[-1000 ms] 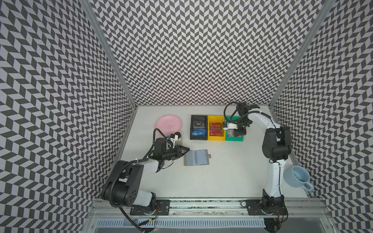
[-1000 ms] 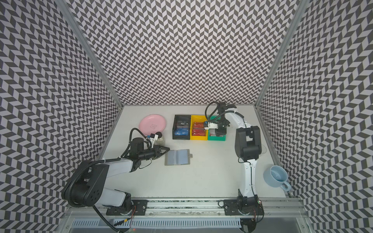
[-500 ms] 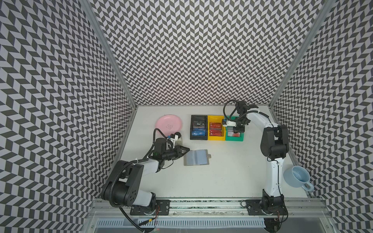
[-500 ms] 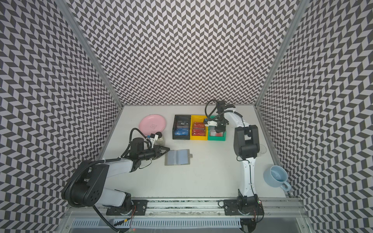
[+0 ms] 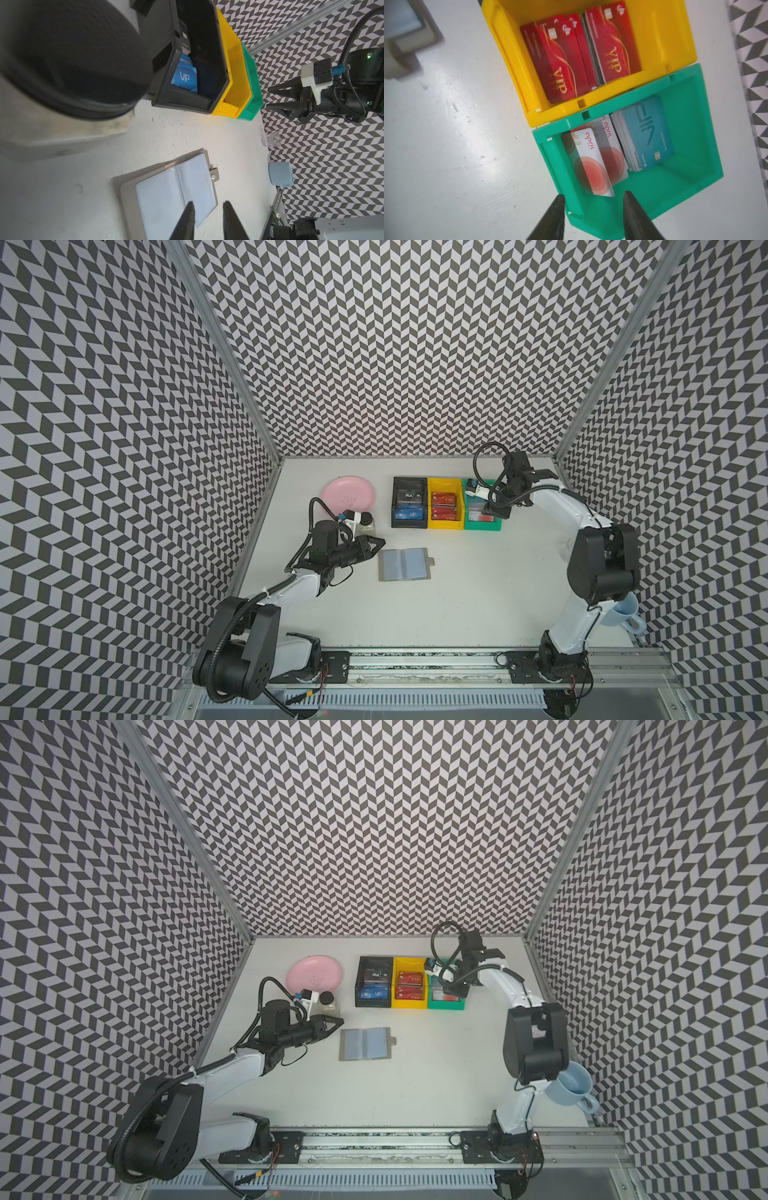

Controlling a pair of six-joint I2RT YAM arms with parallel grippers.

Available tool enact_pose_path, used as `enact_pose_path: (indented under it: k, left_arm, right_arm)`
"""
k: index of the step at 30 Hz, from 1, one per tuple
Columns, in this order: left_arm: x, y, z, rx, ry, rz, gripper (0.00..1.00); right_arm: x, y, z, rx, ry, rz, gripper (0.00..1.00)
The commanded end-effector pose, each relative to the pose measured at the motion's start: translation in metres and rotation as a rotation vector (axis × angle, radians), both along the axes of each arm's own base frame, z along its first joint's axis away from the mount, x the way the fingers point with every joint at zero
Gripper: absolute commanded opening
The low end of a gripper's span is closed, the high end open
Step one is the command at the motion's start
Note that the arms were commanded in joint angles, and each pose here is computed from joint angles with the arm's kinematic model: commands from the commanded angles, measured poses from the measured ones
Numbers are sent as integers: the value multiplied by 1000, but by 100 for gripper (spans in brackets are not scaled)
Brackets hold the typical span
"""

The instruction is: Take the credit cards out of the card holder

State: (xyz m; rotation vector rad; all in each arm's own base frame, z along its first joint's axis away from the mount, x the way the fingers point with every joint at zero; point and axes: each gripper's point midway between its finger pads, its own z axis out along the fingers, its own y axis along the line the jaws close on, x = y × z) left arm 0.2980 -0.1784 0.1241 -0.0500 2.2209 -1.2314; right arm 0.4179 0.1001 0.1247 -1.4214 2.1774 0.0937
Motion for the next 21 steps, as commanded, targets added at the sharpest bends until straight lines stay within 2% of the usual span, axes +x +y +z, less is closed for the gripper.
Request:
enact_pose_path:
  k: [1,3,4,5,6,10,13,15,18,21]
  left_arm:
    - [5,12,8,68,-50,49,29]
    - [10,22,13,125,-88,96,31]
    - [13,29,16,161,-110,128,54]
    - [15,34,19,192,-134,153,94]
    - [18,42,23,226,-164,190,100]
    - [27,73,38,332,-270,349,100]
    - [27,98,45,378,-363,485,100]
    - [23,111,50,384,-448,566,100]
    - [15,128,58,412,-555,656,100]
    - [8,143,67,491,-655,714,100]
  right_arm:
    - [9,1,36,238,-177,-122,51]
    - [2,-9,50,335,-249,-207,59]
    - [-1,-14,63,379,-316,-244,62]
    - [-2,-18,73,417,-374,-287,65]
    - [-5,-23,85,470,-431,-330,69]
    - [-31,-31,112,650,-581,-427,77]
    - [-54,-30,120,798,-662,-444,79]
    - [-66,-25,116,854,-669,-418,79]
    - [-68,-20,98,838,-641,-390,77]
    - [-65,-34,79,792,-678,-469,76]
